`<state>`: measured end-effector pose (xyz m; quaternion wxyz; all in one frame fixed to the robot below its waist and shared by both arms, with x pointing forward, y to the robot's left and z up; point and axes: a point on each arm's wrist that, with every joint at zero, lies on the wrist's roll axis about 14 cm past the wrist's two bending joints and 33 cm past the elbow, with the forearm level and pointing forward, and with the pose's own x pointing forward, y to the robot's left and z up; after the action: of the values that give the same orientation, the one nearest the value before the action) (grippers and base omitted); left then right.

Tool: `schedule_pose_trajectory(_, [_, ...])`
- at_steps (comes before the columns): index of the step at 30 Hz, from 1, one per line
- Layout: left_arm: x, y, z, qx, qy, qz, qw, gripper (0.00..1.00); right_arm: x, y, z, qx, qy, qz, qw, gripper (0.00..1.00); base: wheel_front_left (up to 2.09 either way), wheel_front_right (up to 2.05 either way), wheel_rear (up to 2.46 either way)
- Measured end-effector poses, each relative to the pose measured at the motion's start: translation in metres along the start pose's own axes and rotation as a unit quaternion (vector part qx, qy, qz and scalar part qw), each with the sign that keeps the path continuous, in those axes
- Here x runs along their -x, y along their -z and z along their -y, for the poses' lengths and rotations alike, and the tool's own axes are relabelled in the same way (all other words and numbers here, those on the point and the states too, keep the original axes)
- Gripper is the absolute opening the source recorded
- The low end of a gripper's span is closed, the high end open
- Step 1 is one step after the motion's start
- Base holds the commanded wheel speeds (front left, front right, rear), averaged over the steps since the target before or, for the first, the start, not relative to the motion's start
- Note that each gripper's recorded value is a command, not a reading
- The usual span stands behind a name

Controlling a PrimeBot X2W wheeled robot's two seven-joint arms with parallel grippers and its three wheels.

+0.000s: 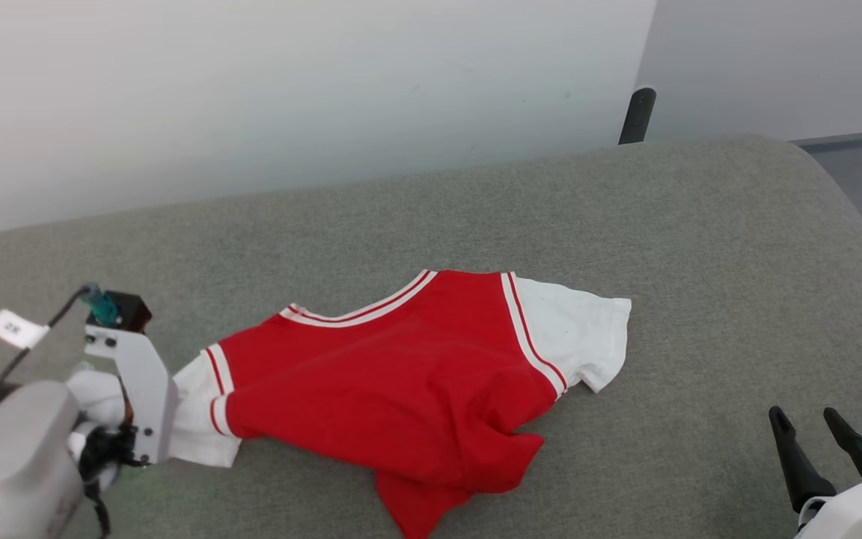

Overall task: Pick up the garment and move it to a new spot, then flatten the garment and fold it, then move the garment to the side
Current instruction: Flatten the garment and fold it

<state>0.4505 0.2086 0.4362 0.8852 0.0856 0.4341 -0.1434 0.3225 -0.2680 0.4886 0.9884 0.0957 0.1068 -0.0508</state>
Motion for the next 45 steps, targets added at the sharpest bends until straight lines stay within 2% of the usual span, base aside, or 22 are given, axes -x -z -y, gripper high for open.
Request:
schedule_pose_trajectory(1, [-0.001,0.002,0.002,0.005,0.002,0.001,1.000,0.42,0.000,0.000,-0.001,0.000,-0.001,-0.001,1.000,1.00,0.00,0.00,0.00])
schedule_pose_trajectory(2, [-0.002,0.003,0.004,0.010,0.005,0.001,1.000,0.49,0.000,-0.001,-0.002,0.000,-0.003,0.000,1.000,1.00,0.00,0.00,0.00])
schedule_pose_trajectory(3, [-0.003,0.005,0.005,0.014,0.005,0.000,1.000,0.62,0.000,-0.001,-0.003,0.001,-0.004,-0.001,1.000,1.00,0.00,0.00,0.00])
schedule_pose_trajectory(4, [-0.003,0.006,0.006,0.017,0.006,0.001,1.000,0.87,-0.001,-0.001,-0.004,0.001,-0.005,-0.001,1.000,1.00,0.00,0.00,0.00])
schedule_pose_trajectory(5, [-0.003,0.006,0.006,0.019,0.005,0.004,1.000,1.00,-0.001,-0.001,-0.004,0.001,-0.007,0.000,1.000,1.00,0.00,0.00,0.00])
schedule_pose_trajectory(18, [0.037,-0.044,-0.009,0.008,-0.013,0.117,0.993,1.00,0.000,-0.011,-0.020,0.002,-0.031,0.016,0.999,1.00,0.00,0.00,0.00])
schedule_pose_trajectory(23, [0.047,-0.046,-0.012,0.006,-0.015,0.136,0.991,1.00,0.000,-0.015,-0.023,0.001,-0.037,0.023,0.999,1.00,0.00,0.00,0.00])
schedule_pose_trajectory(32, [0.034,-0.001,-0.013,0.032,-0.010,0.074,0.997,1.00,0.002,-0.016,-0.023,0.001,-0.038,0.025,0.999,1.00,0.00,0.00,0.00])
schedule_pose_trajectory(43, [0.009,0.040,0.002,0.078,0.009,-0.004,0.997,1.00,0.001,-0.011,-0.017,0.001,-0.029,0.015,0.999,1.00,0.00,0.00,0.00])
schedule_pose_trajectory(44, [0.007,0.041,0.003,0.088,0.011,-0.005,0.996,0.94,0.001,-0.011,-0.017,0.002,-0.029,0.014,0.999,1.00,0.00,0.00,0.00])
schedule_pose_trajectory(45, [0.006,0.042,0.004,0.096,0.013,-0.007,0.995,0.68,0.001,-0.011,-0.017,0.002,-0.029,0.013,1.000,1.00,0.00,0.00,0.00])
